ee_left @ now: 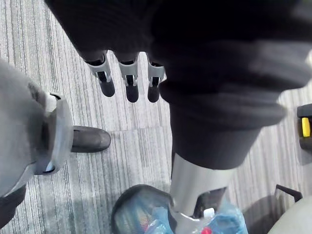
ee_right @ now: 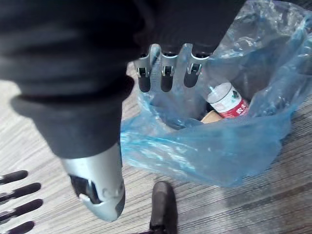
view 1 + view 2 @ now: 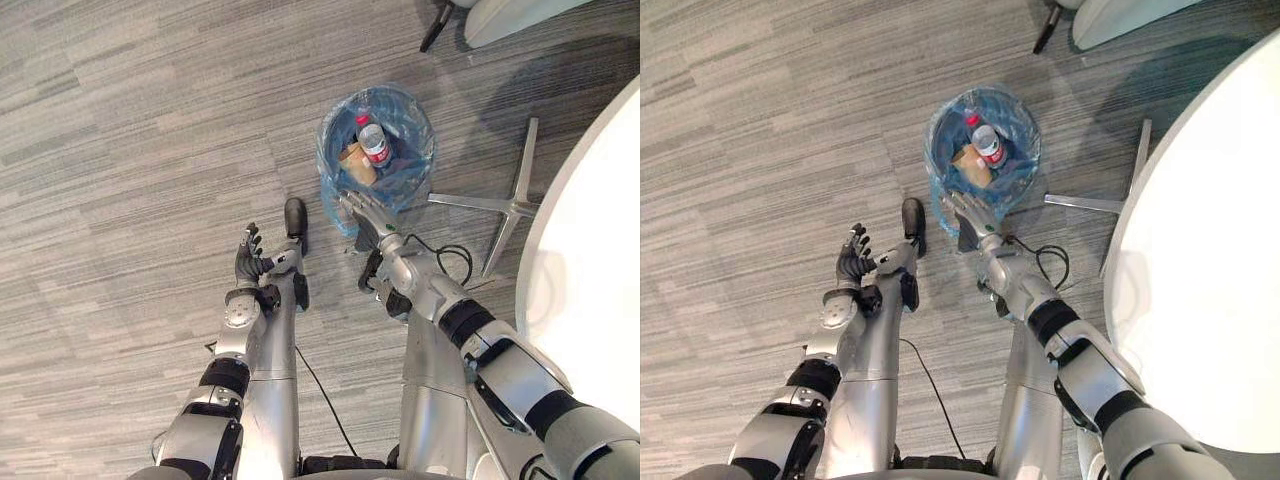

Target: Gather rubbish on tea table into small bin, then transfer packed bag to large trash can.

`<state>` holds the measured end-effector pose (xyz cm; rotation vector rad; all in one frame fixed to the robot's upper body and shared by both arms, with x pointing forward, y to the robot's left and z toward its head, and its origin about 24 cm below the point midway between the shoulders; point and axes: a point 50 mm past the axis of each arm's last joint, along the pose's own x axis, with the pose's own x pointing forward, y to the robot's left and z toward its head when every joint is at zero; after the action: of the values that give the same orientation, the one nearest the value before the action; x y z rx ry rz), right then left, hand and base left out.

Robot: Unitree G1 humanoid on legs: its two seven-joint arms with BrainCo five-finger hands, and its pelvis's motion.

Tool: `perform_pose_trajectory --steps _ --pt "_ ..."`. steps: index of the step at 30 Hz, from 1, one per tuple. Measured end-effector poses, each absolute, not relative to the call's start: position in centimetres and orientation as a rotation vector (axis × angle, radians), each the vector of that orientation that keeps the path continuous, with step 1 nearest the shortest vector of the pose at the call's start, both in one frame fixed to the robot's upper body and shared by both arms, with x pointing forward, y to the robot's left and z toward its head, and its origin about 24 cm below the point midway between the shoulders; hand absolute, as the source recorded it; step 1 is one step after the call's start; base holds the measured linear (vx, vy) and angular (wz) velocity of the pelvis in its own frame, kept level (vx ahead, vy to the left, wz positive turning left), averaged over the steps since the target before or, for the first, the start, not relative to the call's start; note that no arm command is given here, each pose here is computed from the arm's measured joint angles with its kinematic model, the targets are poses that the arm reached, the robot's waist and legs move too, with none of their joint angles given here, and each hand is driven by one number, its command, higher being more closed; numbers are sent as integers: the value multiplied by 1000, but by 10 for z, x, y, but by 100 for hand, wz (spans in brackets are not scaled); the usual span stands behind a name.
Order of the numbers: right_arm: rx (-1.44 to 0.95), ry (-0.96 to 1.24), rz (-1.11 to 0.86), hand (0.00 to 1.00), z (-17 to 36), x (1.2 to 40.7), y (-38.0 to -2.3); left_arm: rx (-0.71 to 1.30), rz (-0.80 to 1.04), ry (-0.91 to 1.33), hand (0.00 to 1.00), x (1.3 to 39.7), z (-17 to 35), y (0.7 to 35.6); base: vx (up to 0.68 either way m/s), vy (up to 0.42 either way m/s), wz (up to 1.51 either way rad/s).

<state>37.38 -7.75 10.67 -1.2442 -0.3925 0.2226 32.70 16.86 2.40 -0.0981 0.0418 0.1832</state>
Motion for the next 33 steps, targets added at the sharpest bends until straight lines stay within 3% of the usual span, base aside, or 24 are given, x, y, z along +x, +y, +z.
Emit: perform_pose_trajectory --steps 11,12,20,33 --pt "-1236 -280 30 0 125 396 -112 -146 219 -5 0 329 34 175 -47 -27 10" --pt "-1231 -272 17 100 126 397 -116 -159 219 -7 0 329 35 175 -47 -33 13" --pt "-1225 -222 -45 100 133 403 -136 -180 201 -18 0 330 37 168 -47 -18 13" --pt "-1122 -249 -43 100 136 400 -132 -178 195 -16 0 330 37 166 -72 -1 -1"
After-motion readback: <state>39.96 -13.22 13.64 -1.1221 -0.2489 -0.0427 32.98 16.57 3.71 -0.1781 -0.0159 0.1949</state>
